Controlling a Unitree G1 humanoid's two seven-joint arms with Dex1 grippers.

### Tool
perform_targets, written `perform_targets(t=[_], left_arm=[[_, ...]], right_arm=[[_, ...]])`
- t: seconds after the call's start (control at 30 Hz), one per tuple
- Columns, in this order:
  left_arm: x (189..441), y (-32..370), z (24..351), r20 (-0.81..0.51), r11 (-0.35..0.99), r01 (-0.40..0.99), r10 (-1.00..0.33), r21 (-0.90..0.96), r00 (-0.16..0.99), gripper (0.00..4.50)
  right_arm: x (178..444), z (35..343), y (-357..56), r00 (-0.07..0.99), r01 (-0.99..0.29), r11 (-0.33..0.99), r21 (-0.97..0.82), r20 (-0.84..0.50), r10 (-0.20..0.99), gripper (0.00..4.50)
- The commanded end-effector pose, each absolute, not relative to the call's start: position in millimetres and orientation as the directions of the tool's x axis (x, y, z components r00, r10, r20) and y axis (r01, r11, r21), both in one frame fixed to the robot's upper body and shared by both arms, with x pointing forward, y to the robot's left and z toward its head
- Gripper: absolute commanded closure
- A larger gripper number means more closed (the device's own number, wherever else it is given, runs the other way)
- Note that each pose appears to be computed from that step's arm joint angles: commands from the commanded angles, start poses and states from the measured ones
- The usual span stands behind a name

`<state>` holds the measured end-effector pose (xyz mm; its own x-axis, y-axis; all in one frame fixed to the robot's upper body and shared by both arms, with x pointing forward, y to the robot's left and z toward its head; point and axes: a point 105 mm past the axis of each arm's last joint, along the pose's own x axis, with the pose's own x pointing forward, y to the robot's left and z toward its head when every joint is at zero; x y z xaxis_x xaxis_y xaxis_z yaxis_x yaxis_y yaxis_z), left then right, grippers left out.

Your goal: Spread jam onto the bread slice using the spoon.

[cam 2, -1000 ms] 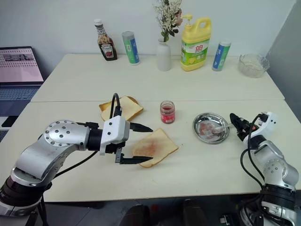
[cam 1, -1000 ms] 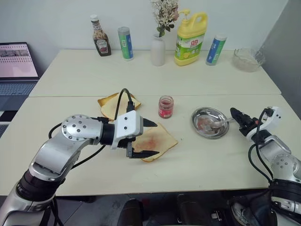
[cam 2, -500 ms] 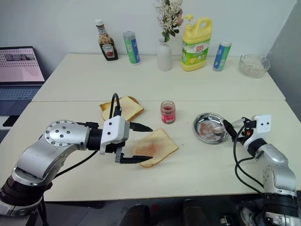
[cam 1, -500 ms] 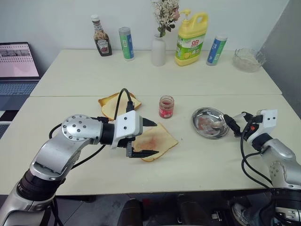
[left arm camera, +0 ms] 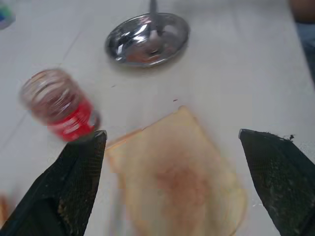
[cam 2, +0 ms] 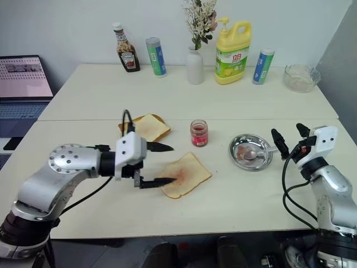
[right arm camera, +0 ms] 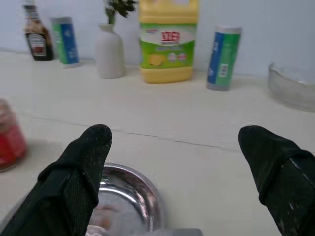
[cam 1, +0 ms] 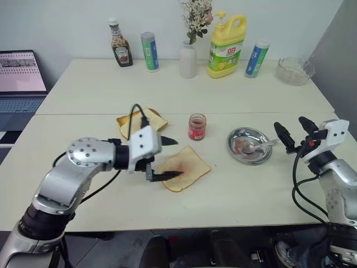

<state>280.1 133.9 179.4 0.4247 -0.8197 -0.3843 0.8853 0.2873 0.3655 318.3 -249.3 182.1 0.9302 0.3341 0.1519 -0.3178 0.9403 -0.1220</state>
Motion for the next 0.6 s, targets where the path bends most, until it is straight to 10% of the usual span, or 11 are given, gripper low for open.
perform_targets(t=[0.03,0.3,0.6], left_arm=[[286,165,184,-0.394,0.362,0.826,-0.748,0.432,0.534,0.0],[262,227,150,-0.597,0.317,0.858,-0.62,0.403,0.509,0.0],[244,217,138,-0.611,0.278,0.895,-0.657,0.348,0.442,0.0]], right_arm=[[297,197,-224,0.859,-0.474,0.859,-0.192,0.11,0.499,0.03],[236,179,-183,0.585,-0.807,0.551,-0.211,-0.16,0.795,0.03],[214,160,-171,0.391,-0.916,0.328,-0.232,-0.329,0.86,0.03]])
